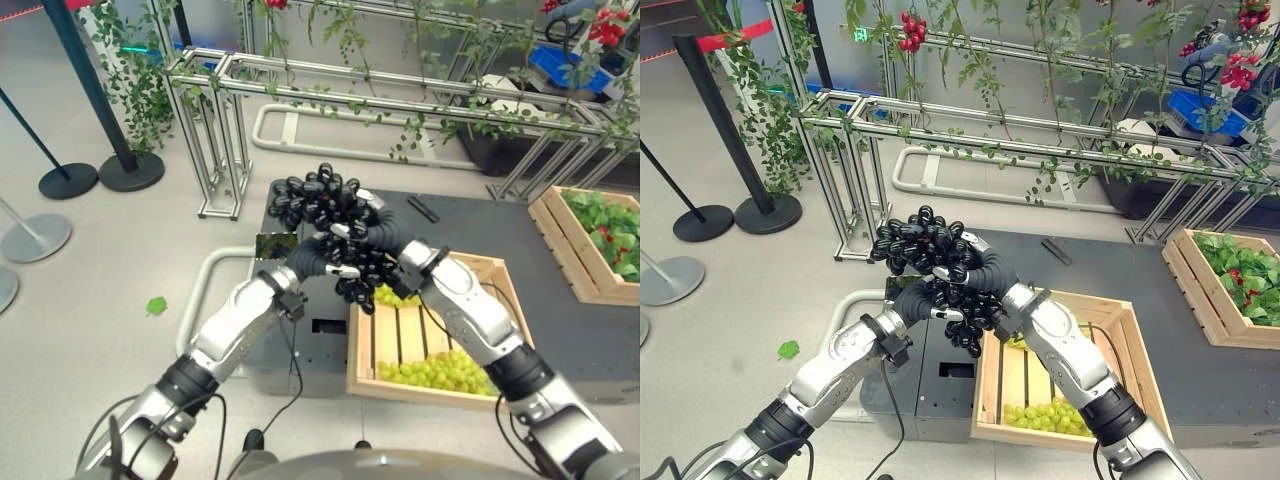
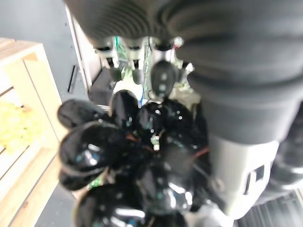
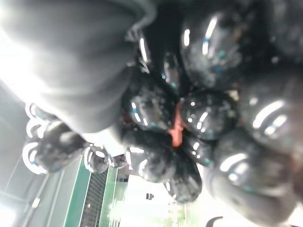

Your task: Pick up the fruits from the basket on one side to the basket on the other side

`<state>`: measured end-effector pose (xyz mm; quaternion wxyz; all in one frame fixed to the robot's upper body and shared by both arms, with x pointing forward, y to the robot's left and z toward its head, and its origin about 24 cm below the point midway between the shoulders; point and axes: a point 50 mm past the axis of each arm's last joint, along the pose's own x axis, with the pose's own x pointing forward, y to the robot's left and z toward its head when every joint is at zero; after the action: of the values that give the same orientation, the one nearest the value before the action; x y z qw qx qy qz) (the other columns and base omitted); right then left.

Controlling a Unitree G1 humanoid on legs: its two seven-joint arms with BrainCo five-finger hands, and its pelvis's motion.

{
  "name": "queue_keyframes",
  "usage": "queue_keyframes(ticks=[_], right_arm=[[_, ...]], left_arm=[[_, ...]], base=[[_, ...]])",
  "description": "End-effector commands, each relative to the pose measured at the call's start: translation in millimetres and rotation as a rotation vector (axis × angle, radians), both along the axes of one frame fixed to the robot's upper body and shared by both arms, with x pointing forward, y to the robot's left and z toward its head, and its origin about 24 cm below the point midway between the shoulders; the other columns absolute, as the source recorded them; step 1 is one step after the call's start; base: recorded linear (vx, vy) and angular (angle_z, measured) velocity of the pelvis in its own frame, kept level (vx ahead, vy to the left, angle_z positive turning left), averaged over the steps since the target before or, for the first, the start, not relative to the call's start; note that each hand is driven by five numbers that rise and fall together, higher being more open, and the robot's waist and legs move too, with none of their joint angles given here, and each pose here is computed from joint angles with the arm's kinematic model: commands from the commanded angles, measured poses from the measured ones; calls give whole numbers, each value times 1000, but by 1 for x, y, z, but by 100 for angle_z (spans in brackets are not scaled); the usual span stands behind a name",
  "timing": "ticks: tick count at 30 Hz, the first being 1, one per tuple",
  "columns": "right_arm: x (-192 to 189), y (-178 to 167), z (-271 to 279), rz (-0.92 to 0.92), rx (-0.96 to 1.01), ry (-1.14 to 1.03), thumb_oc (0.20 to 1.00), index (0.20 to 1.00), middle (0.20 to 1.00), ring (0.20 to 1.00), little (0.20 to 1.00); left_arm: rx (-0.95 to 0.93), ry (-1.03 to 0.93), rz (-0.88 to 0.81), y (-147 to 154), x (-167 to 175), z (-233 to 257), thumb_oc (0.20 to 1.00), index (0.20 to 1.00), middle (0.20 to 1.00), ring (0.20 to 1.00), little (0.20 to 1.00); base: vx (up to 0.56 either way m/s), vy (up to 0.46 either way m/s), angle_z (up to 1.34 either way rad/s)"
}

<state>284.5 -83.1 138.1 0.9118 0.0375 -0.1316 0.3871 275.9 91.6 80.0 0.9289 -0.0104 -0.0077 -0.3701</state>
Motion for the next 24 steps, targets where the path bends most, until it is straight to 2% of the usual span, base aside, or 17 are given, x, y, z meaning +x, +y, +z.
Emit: queue_keyframes(ticks=[1, 11, 12, 13, 14, 15, 16, 17, 24], right_arm=[[-12, 36, 50, 143, 173, -203, 200, 200, 200, 200, 200], [-13, 37, 46, 152, 192, -174, 200, 200, 200, 200, 200], [-13, 36, 45, 149, 198, -165, 200, 200, 200, 200, 200], [-13, 36, 45, 149, 198, -165, 200, 200, 200, 200, 200], [-13, 35, 44, 148, 201, -159, 200, 200, 200, 200, 200], [-14, 35, 43, 148, 204, -158, 200, 200, 200, 200, 200], [-14, 35, 43, 149, 205, -157, 200, 200, 200, 200, 200], [-14, 34, 42, 148, 202, -153, 200, 200, 200, 200, 200], [-14, 30, 34, 132, 209, -120, 200, 200, 200, 200, 200]], left_arm=[[-79, -70, -53, -21, 6, 18, 1000, 1000, 1000, 1000, 1000], [-96, -62, -24, -14, 6, 17, 1000, 1000, 1000, 1000, 1000], [-107, -58, -19, -12, 6, 17, 890, 890, 890, 890, 890], [-106, -58, -19, -12, 6, 17, 862, 862, 862, 862, 862], [-110, -58, -17, -11, 6, 17, 539, 539, 539, 539, 539], [-115, -54, -12, -9, 6, 17, 376, 376, 376, 376, 376], [-119, -52, -9, -8, 5, 17, 266, 266, 266, 266, 266], [-120, -50, -7, -7, 5, 16, 200, 200, 200, 200, 200], [-138, -34, 11, 0, 4, 14, 200, 200, 200, 200, 200]], base=[[0, 0, 0], [0, 0, 0], [0, 0, 0], [0, 0, 0], [0, 0, 0], [0, 0, 0], [0, 0, 0], [0, 0, 0], [0, 0, 0]])
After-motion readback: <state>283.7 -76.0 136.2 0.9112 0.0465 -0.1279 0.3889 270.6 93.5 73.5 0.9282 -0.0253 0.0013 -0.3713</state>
